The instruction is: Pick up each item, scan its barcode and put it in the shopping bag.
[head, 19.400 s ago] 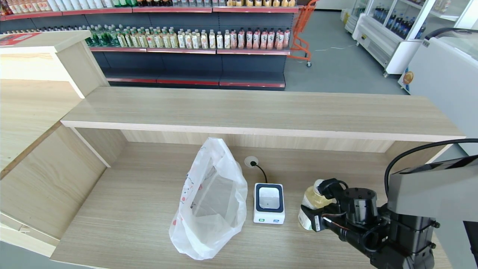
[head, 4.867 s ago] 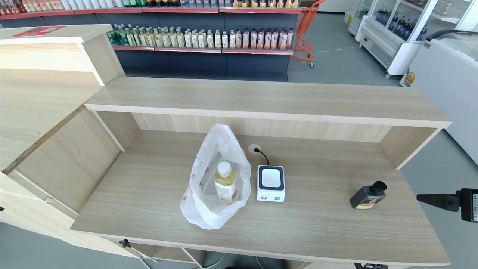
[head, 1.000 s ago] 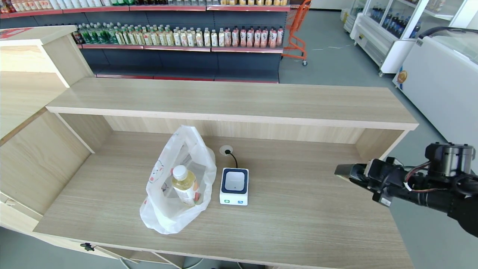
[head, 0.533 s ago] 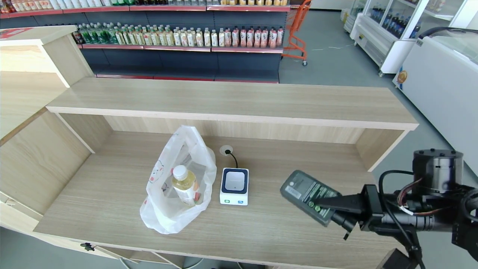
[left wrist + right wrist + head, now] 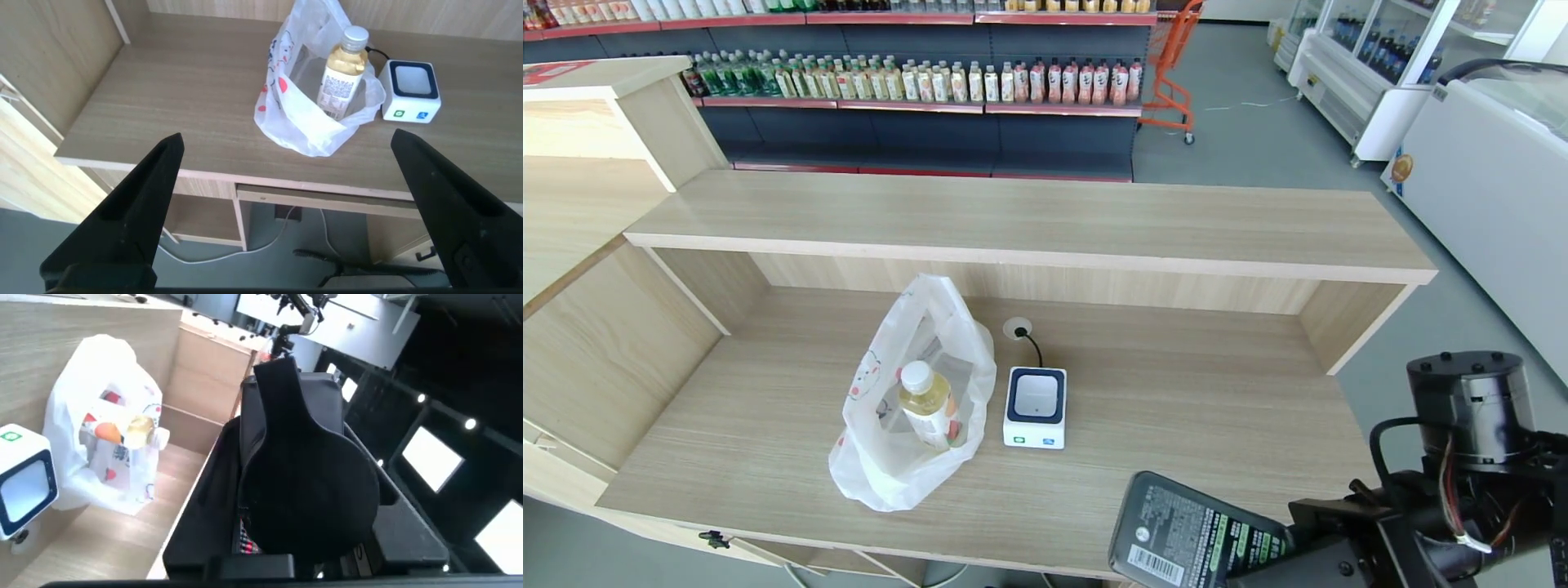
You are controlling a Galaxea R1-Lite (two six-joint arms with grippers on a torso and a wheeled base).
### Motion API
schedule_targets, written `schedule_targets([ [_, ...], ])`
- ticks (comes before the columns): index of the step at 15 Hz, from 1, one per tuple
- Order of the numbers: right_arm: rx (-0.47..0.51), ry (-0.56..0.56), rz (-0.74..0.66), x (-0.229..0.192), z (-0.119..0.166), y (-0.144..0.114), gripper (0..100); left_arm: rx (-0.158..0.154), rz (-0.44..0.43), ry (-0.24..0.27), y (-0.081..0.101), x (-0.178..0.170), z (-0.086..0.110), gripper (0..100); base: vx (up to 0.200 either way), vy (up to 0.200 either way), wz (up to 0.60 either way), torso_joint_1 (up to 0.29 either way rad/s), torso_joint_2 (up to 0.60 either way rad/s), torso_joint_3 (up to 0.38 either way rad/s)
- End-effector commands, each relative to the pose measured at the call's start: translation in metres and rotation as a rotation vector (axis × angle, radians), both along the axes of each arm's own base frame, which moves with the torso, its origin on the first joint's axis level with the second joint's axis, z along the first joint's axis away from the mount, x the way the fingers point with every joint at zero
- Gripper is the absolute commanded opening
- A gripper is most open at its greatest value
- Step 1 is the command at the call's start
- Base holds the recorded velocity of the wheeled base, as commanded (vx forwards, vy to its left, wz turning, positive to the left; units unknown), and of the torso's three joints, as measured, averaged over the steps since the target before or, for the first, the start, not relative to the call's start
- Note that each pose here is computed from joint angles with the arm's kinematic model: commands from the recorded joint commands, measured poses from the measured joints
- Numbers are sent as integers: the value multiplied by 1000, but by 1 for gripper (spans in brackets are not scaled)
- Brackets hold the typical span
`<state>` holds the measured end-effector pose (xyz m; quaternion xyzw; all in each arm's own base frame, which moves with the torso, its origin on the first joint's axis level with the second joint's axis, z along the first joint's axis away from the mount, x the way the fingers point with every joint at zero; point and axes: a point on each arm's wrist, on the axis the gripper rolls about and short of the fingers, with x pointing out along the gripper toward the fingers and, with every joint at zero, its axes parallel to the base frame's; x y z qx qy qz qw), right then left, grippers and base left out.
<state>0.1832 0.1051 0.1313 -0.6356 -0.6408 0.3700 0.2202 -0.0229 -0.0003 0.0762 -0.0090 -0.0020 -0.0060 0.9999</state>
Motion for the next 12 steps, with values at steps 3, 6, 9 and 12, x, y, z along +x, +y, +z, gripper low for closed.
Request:
schedule_targets([
  [3,12,-32,3,-6,6,-3,0,0,0,-1,0,0,0,100,0,0,0,0,0,0],
  [6,12,-39,2,-6,5,-4,0,0,1,-1,0,0,0,100,0,0,0,0,0,0],
  [9,11,-34,3,-7,5,-4,0,0,0,-1,0,0,0,100,0,0,0,0,0,0],
  [12,-11,23,-1,-8,3,-5,0,0,0,-1,0,0,0,100,0,0,0,0,0,0],
])
